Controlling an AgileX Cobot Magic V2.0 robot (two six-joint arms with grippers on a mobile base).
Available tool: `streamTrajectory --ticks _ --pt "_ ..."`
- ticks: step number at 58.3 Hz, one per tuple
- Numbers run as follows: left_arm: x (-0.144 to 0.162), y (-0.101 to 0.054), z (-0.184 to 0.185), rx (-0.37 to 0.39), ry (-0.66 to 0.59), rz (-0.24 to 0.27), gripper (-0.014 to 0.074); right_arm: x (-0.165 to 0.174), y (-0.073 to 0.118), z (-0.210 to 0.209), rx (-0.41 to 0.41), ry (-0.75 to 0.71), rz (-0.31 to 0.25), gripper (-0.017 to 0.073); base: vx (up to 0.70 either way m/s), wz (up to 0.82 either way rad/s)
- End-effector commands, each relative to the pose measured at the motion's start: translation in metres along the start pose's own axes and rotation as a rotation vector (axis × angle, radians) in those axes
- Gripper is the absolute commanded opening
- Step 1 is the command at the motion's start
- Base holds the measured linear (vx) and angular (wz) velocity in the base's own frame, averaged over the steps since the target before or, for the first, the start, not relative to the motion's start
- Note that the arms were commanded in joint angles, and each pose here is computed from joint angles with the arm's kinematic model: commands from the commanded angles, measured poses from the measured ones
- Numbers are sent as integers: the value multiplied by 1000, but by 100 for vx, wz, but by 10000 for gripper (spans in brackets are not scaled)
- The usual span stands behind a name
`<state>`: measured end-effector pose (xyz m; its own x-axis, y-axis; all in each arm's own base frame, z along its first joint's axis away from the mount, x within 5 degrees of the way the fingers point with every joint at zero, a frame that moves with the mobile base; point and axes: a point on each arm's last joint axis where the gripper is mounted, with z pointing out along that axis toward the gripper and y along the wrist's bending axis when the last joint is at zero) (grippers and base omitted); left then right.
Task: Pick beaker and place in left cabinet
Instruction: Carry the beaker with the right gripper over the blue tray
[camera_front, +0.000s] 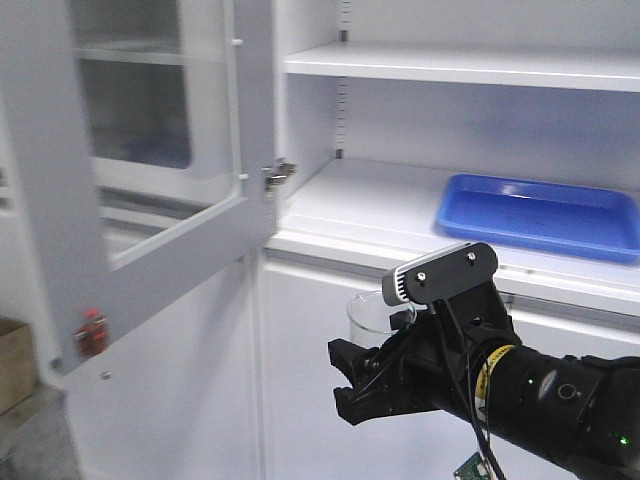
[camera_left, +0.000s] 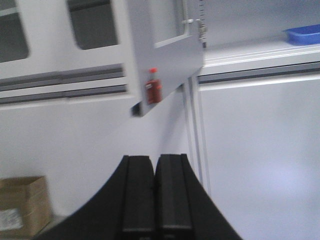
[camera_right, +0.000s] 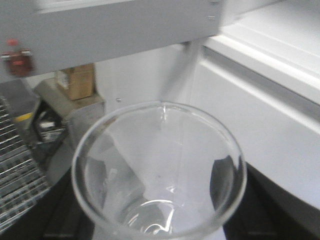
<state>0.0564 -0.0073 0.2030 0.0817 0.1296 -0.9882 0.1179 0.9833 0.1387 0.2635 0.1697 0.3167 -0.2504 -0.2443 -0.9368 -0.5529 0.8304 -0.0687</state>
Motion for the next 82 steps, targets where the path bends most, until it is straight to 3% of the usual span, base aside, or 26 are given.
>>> streamTrajectory --ticks 1,30,82 --pt "-3 0 -1 -7 -77 -6 1 -25 0 -12 -21 -134 3 -1 21 -57" --pt "-3 0 -1 -7 -77 -6 1 -25 0 -12 -21 -134 3 -1 23 -48" --pt "-3 0 -1 -7 -77 -6 1 -25 0 -12 -19 -129 3 -1 26 -18"
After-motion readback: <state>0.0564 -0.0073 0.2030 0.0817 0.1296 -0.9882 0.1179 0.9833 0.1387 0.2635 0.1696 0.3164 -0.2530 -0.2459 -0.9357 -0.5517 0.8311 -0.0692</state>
